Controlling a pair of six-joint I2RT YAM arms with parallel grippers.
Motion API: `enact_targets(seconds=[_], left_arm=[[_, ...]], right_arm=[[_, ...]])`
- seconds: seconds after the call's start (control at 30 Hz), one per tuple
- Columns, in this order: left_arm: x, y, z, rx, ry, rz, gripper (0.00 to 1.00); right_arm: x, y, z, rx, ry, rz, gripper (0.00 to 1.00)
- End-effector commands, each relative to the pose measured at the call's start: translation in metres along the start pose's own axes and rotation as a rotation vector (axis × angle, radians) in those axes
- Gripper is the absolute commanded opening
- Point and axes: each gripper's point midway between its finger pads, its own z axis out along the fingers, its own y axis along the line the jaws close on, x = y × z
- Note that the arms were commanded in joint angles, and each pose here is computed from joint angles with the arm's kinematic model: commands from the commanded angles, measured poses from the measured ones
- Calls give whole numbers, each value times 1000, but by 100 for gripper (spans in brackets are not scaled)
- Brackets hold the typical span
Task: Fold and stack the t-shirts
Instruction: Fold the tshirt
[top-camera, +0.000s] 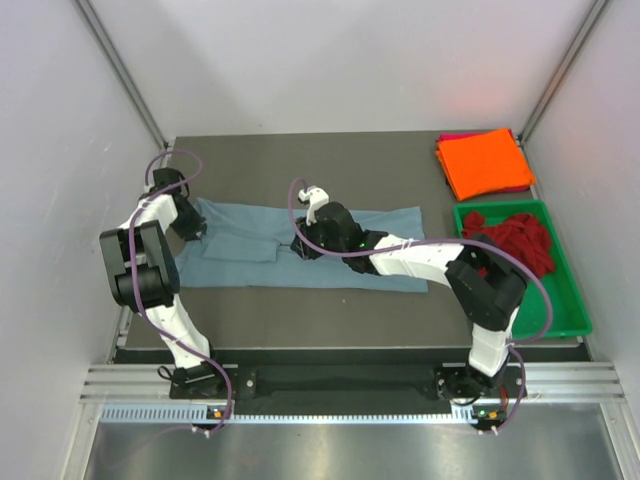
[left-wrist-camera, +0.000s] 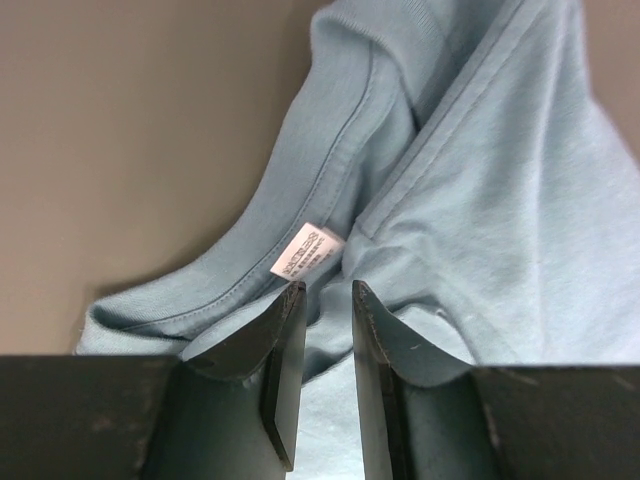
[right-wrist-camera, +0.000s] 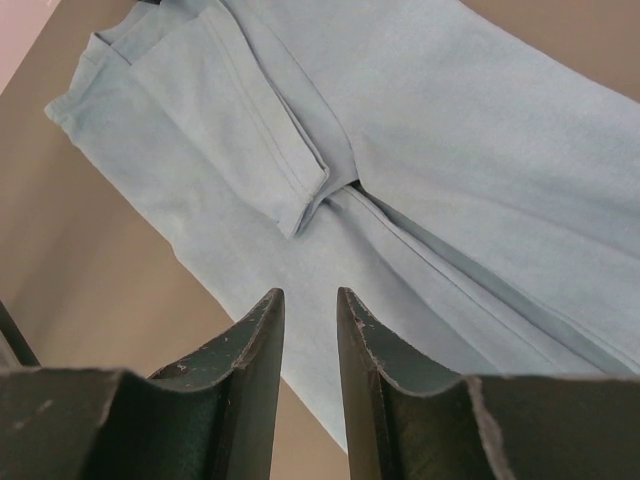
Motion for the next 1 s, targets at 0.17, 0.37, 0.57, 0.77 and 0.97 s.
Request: enact_targets(seconds=[0.17, 0.37, 0.57, 0.77, 0.97], left_arm=[[6, 8, 6, -18, -1, -3, 29], [2, 8, -2, -22, -22, -16, 5], [-10, 12, -21, -57, -57, -18, 0], [-4, 20, -32, -98, -46, -25, 0], [9, 32, -29, -155, -6, -26, 0]], right_arm=[[-39, 18, -23, -56, -118, 14, 29], [-37, 14, -26, -42, -118, 13, 29], [-39, 17, -25, -55, -121, 15, 29], [-39, 19, -23, -60, -121, 14, 29], [-39, 21, -24, -70, -118, 13, 29]])
